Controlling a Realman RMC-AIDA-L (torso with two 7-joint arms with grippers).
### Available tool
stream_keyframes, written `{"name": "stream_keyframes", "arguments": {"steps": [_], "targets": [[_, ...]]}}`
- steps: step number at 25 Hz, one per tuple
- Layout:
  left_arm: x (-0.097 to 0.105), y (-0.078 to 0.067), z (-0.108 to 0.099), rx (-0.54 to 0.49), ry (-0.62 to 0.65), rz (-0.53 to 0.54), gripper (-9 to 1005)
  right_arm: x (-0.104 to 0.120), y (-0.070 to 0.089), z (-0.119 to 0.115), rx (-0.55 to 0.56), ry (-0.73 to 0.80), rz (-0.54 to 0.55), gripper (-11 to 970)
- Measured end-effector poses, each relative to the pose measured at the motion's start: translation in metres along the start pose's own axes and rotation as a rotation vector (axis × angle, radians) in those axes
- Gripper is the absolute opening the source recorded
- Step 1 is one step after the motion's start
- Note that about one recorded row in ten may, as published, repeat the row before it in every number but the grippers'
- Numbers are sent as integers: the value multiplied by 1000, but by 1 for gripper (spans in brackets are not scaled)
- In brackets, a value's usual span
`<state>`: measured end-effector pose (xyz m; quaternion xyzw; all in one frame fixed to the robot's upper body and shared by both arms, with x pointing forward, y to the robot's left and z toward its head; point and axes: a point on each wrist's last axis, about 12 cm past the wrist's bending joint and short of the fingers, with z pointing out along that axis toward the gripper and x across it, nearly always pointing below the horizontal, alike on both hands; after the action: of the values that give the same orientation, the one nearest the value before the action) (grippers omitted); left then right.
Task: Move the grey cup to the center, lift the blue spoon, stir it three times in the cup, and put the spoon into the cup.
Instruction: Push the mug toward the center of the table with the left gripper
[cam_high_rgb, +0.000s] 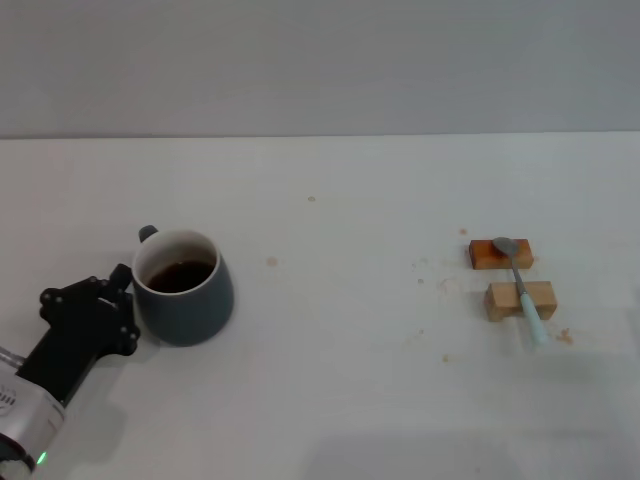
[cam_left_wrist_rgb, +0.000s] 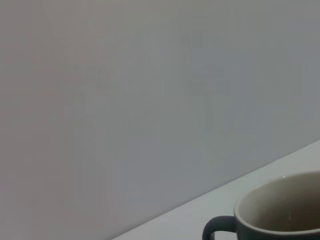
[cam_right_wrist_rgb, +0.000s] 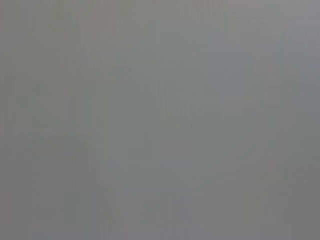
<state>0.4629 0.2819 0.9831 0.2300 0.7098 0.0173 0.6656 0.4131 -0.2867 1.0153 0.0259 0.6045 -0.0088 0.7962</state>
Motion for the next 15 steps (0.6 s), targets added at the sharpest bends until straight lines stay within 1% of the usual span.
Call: {"name": "stream_keyframes", "arguments": {"steps": [7,8,9,15], "targets": [[-7,-15,4,72,-29,-8,-2,0,0,0,-1,-1,0,747],[-7,-15,4,72,-29,-8,-2,0,0,0,-1,-1,0,747],[-9,-21,5,95,-39,-11,-2,0,0,0,-1,0,0,747],[-14,-31,8,136,-58,-21,-2,0,1,1,-2,-2,1,747]]}}
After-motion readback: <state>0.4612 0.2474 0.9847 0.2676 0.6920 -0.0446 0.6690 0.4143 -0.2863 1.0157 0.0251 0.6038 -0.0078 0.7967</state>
